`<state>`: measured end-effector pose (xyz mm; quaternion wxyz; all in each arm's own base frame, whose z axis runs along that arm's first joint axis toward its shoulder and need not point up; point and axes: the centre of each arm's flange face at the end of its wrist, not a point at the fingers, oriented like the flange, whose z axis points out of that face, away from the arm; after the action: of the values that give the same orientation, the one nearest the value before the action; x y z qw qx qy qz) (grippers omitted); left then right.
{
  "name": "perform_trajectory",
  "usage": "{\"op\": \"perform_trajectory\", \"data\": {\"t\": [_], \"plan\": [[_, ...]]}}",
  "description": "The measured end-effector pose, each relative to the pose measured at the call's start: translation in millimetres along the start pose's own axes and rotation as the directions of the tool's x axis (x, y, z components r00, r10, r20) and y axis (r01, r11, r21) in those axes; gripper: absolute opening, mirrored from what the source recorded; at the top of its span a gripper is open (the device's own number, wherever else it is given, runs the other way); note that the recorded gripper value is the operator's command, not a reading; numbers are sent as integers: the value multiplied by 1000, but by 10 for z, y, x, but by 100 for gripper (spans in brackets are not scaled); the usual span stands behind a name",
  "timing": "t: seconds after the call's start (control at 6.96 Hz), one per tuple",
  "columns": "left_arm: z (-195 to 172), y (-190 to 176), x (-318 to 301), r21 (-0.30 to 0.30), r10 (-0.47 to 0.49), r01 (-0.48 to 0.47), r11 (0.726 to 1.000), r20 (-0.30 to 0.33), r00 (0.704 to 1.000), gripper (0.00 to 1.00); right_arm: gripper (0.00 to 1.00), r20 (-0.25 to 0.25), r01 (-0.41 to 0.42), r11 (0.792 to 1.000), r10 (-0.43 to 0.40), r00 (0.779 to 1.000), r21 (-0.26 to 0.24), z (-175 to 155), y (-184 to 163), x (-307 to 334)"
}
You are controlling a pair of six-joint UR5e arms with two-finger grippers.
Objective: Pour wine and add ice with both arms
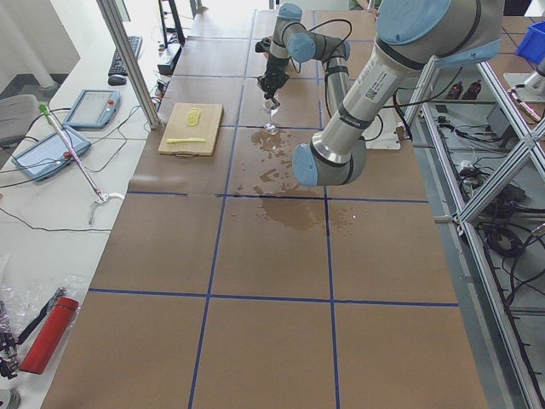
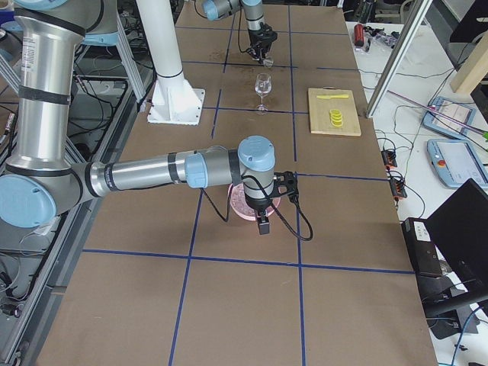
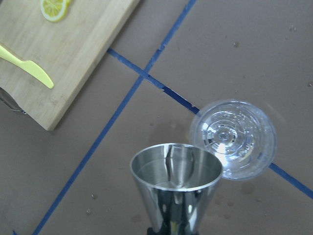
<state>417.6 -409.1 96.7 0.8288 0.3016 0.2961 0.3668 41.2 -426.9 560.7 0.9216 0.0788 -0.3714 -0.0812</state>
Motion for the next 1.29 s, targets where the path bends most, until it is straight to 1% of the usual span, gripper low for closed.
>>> {"op": "perform_trajectory", "data": {"t": [0.14,0.29,0.43,0.58,0.72,0.86,1.01,1.15,1.29], "plan": [[4,251,-169,93,1,-1,996,-7,1000,0,100,0,0,1000,0,1000,0,1,3,1],[76,543,-334,170,0,2,985,-12,1000,0,100,0,-1,1000,1,1000,-1,2,5,2],[188,861,-486,234,0,4,972,-18,1000,0,100,0,-1,1000,1,1000,-1,2,5,2],[326,1260,-651,297,-6,14,955,-27,1000,0,100,0,0,1000,0,1000,-1,1,6,1],[460,1733,-817,359,-28,41,933,-43,999,0,100,0,0,1000,0,1000,0,-1,5,-1],[605,2248,-1004,429,-69,79,900,-40,997,0,100,0,0,1000,0,1000,0,-2,5,-2],[777,2690,-1216,504,-128,113,857,-5,992,0,100,0,0,1000,0,1000,0,-3,5,-3],[959,3068,-1404,565,-183,138,813,23,983,0,100,0,1,1000,-1,1000,0,-3,5,-3],[1087,3409,-1531,612,-230,164,774,30,973,0,100,0,2,1000,-2,1000,1,-7,4,-6]]}}
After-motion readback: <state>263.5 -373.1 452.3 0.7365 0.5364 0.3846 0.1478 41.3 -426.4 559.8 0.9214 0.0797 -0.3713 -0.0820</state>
